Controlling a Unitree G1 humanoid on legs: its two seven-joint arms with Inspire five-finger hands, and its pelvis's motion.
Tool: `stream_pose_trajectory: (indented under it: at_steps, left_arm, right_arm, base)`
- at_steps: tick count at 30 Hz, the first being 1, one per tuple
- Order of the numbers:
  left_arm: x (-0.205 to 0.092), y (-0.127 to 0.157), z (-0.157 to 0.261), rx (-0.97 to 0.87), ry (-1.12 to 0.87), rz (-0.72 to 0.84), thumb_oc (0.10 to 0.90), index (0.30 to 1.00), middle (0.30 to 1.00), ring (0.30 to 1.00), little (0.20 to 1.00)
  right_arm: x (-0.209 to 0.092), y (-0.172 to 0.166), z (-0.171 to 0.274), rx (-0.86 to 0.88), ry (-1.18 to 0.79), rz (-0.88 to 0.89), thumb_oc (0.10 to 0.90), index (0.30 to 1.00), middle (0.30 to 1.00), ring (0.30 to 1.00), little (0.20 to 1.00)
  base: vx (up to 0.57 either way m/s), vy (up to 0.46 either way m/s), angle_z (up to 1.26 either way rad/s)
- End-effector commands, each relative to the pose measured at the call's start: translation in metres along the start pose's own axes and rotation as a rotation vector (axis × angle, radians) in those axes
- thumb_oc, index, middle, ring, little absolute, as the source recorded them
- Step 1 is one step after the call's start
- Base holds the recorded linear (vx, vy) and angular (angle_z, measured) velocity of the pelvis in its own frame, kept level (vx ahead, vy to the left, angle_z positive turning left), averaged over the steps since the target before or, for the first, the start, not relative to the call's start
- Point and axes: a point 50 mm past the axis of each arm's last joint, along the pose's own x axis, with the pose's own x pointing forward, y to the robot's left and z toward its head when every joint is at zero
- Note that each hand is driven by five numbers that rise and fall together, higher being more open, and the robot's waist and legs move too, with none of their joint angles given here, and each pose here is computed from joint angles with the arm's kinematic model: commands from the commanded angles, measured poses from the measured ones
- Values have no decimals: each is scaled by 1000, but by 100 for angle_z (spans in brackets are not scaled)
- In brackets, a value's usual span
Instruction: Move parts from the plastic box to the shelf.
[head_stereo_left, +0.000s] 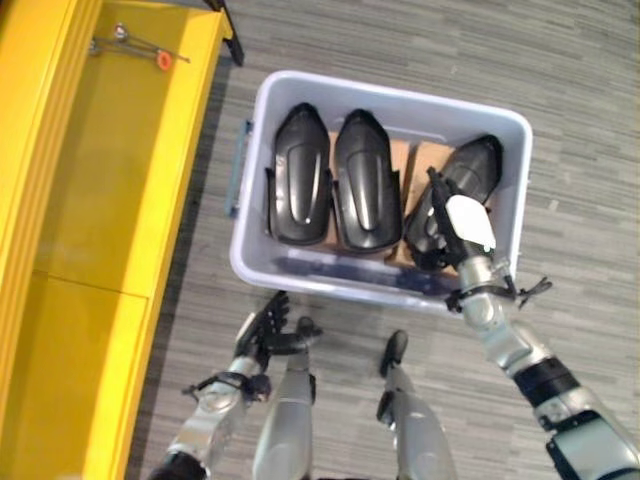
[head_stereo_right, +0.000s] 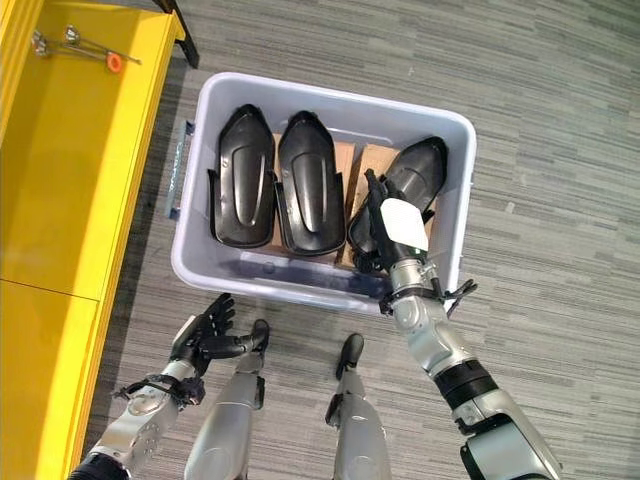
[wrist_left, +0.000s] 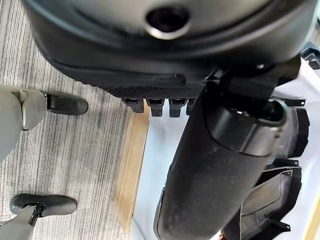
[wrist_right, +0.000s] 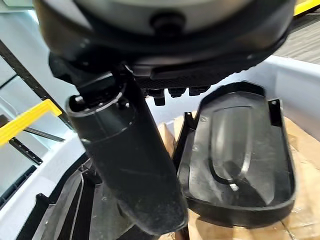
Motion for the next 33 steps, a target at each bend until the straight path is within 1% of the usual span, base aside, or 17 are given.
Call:
stream_pose_trajectory:
  at_steps: [1, 6, 12, 15, 24, 28, 31, 32, 33]
  left_arm:
    - [-12, 0, 2, -18, -62, 4, 900, 1000, 1000, 1000, 1000]
    - [-13, 1, 0, -18, -56, 15, 900, 1000, 1000, 1000, 1000]
    - [-13, 2, 1, -10, -58, 23, 900, 1000, 1000, 1000, 1000]
    - [-14, 1, 2, -19, -63, 24, 900, 1000, 1000, 1000, 1000]
    - [-14, 2, 4, -13, -74, 30, 900, 1000, 1000, 1000, 1000]
    - [-14, 4, 7, -13, -83, 38, 900, 1000, 1000, 1000, 1000]
    - [-14, 4, 10, -8, -100, 40, 900, 1000, 1000, 1000, 1000]
    - [-14, 4, 10, -8, -100, 40, 900, 1000, 1000, 1000, 1000]
    - [-14, 3, 12, -8, -108, 38, 900, 1000, 1000, 1000, 1000]
  right_arm:
    - [10, -42, 26, 39, -163, -198, 900, 1000, 1000, 1000, 1000]
    - [4, -41, 34, 145, -180, -214, 900, 1000, 1000, 1000, 1000]
    - [3, -34, 35, 165, -169, -207, 900, 1000, 1000, 1000, 1000]
    - [4, -34, 31, 138, -147, -221, 900, 1000, 1000, 1000, 1000]
    - [9, -29, 23, 159, -70, -252, 900, 1000, 1000, 1000, 1000]
    - [14, -33, 20, 104, -47, -290, 900, 1000, 1000, 1000, 1000]
    - [18, -40, 17, 29, -35, -343, 900, 1000, 1000, 1000, 1000]
    - [18, -40, 17, 28, -35, -344, 900, 1000, 1000, 1000, 1000]
    - [21, -44, 16, 27, -18, -386, 900, 1000, 1000, 1000, 1000]
  base:
    - [0, 0, 0]
    - [0, 0, 0]
    - [0, 0, 0]
    - [0, 0, 0]
    - [-2, -2, -1]
    - [-2, 2, -1]
    - [-6, 4, -4]
    - [0, 0, 0]
    - [0, 0, 0]
